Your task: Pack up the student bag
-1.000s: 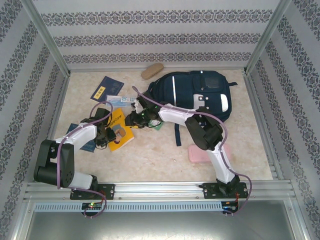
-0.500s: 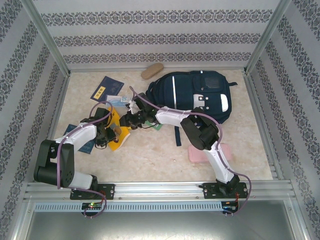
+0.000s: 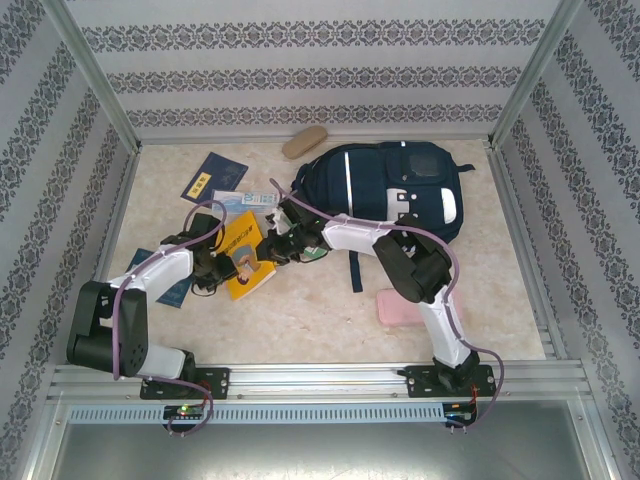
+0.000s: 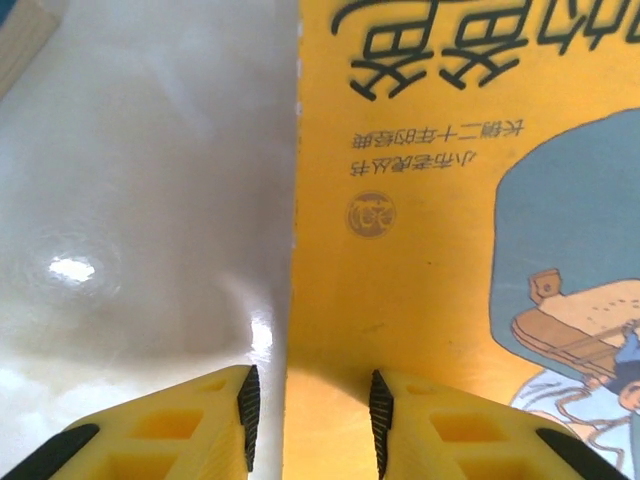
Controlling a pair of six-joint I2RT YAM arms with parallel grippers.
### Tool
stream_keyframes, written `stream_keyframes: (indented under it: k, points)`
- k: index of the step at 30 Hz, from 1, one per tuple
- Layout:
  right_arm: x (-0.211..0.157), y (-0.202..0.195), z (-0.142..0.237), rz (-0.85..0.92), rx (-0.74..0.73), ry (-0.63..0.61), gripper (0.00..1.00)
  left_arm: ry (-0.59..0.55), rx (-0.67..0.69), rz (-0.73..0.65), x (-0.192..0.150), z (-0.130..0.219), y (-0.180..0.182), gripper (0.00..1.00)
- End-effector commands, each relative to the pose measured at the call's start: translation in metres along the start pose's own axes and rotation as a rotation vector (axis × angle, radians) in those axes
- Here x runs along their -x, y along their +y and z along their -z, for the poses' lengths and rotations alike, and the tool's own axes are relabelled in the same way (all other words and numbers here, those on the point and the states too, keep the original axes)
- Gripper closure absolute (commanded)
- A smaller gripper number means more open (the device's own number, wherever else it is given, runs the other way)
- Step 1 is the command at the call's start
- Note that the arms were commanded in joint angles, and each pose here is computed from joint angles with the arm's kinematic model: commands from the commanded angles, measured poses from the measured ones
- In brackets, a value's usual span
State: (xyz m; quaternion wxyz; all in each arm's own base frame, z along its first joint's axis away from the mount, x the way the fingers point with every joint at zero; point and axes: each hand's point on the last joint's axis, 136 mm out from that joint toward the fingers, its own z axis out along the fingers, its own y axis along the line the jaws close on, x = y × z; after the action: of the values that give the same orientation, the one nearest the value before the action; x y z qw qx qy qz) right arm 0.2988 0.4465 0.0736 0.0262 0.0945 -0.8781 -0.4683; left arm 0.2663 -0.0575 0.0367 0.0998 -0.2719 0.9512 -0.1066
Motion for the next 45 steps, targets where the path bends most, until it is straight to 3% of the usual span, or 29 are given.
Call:
stream_keyframes:
  k: [1, 5, 10, 16, 27, 33, 41, 45]
  points:
    - [0.017, 0.049, 0.044, 0.127, 0.07, -0.106, 1.0, -0.087, -0.121, -0.001, 0.019, 0.034, -0.03, 0.59]
    - [0.035, 0.062, 0.085, 0.147, 0.081, -0.211, 1.0, -0.176, -0.354, 0.015, 0.039, 0.078, -0.075, 0.53]
    - [0.051, 0.074, 0.136, 0.147, 0.119, -0.309, 1.0, -0.261, -0.619, 0.033, 0.064, 0.125, -0.126, 0.25]
    - [0.062, 0.099, 0.186, 0.159, 0.213, -0.401, 1.0, -0.22, -0.892, 0.049, 0.083, 0.148, -0.179, 0.21]
    - [0.061, 0.128, 0.221, 0.145, 0.399, -0.453, 1.0, -0.156, -1.098, 0.095, 0.104, 0.154, -0.218, 0.21]
    - [0.065, 0.126, 0.222, 0.128, 0.431, -0.447, 1.0, -0.155, -1.219, 0.102, 0.111, 0.176, -0.232, 0.32]
    - [0.067, 0.116, 0.218, 0.113, 0.433, -0.431, 1.0, -0.203, -1.245, 0.116, 0.117, 0.195, -0.229, 0.74]
    - [0.068, 0.115, 0.213, 0.111, 0.438, -0.414, 1.0, -0.207, -1.253, 0.11, 0.118, 0.198, -0.231, 0.82]
